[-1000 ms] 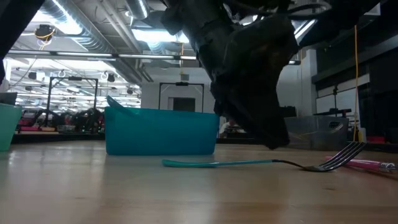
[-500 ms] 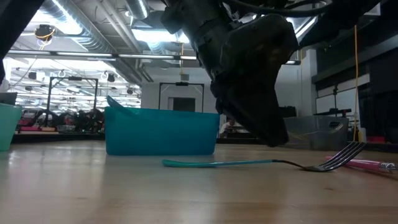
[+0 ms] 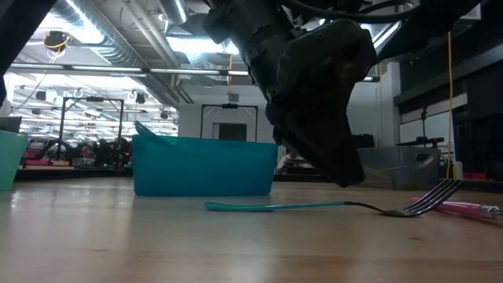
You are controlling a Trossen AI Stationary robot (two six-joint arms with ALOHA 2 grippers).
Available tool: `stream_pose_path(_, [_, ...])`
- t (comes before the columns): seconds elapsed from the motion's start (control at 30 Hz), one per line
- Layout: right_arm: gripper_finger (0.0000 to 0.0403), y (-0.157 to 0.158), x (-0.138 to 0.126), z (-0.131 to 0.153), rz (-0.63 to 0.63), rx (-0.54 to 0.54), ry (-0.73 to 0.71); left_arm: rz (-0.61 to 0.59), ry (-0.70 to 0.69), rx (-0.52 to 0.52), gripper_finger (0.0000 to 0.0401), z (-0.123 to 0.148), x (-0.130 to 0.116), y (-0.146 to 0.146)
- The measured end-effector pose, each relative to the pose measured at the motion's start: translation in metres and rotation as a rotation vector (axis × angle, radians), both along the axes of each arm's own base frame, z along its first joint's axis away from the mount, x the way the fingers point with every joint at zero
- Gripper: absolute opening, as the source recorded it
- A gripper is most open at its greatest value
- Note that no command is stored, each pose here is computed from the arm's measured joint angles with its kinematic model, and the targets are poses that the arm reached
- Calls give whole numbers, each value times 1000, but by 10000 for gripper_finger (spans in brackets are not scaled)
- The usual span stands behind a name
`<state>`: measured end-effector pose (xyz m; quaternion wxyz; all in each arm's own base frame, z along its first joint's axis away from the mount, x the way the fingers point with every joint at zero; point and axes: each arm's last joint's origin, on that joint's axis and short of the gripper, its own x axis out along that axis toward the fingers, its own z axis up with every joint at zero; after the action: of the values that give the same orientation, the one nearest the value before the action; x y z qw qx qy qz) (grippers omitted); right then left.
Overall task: Sort silverware by color (type)
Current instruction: Put the blue fork into the dark blue bin
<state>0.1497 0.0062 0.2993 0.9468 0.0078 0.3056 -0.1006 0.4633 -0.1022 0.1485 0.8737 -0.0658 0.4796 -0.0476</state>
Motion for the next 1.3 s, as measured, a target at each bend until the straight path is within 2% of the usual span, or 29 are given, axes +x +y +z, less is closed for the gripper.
stream_pose_path(0.3, [104,0,0,0,0,0,0,-3,-8,-4,124,0,0,-2])
stream_pose_path(0.47, [104,0,0,0,0,0,0,-1,-8,-45,124,1,0,-8])
stream_pose_path(0.7, [104,0,0,0,1,0,1,-98,4,18,124,0,-6,-21])
stream_pose_path(1.07, [104,0,0,0,1,0,1,-78,-10,22,124,0,-4,-19])
stream_pose_path(1.3, [104,0,0,0,8,5,7,-54,2,11,124,-12,-1,-19])
